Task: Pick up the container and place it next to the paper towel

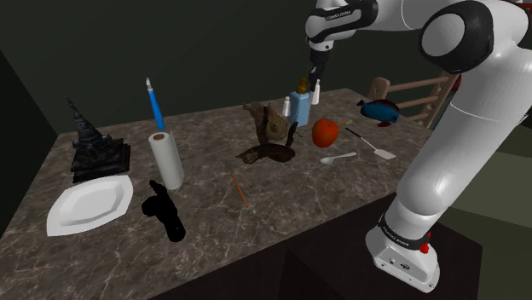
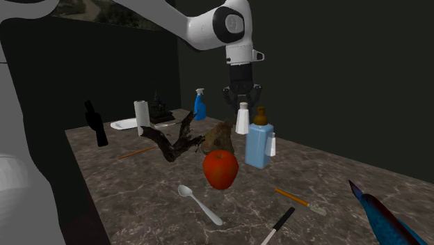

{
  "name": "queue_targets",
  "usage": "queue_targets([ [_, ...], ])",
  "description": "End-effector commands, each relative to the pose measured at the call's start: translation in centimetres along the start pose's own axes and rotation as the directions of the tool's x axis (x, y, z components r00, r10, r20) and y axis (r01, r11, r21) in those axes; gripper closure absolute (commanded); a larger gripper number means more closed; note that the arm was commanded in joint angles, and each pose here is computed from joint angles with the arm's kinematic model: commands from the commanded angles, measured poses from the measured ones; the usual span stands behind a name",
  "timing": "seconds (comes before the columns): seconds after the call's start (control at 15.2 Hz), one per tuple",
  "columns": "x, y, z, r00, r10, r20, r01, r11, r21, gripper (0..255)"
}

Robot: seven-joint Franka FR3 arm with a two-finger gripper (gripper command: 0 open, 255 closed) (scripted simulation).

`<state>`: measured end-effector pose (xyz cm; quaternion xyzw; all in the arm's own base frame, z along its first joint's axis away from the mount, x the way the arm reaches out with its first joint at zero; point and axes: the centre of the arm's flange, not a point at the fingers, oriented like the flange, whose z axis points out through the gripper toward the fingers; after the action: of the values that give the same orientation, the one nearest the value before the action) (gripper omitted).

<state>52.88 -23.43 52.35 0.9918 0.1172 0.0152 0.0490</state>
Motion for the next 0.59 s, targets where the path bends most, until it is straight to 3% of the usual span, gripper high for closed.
queue_targets([
  [0.0, 0.0, 0.1, -1.0, 1.000, 0.000, 0.000, 0.000, 1.000, 0.000, 255],
  [0.53, 0.1, 0.6, -5.2, 1.000, 0.000, 0.000, 0.000, 1.000, 0.000, 255],
])
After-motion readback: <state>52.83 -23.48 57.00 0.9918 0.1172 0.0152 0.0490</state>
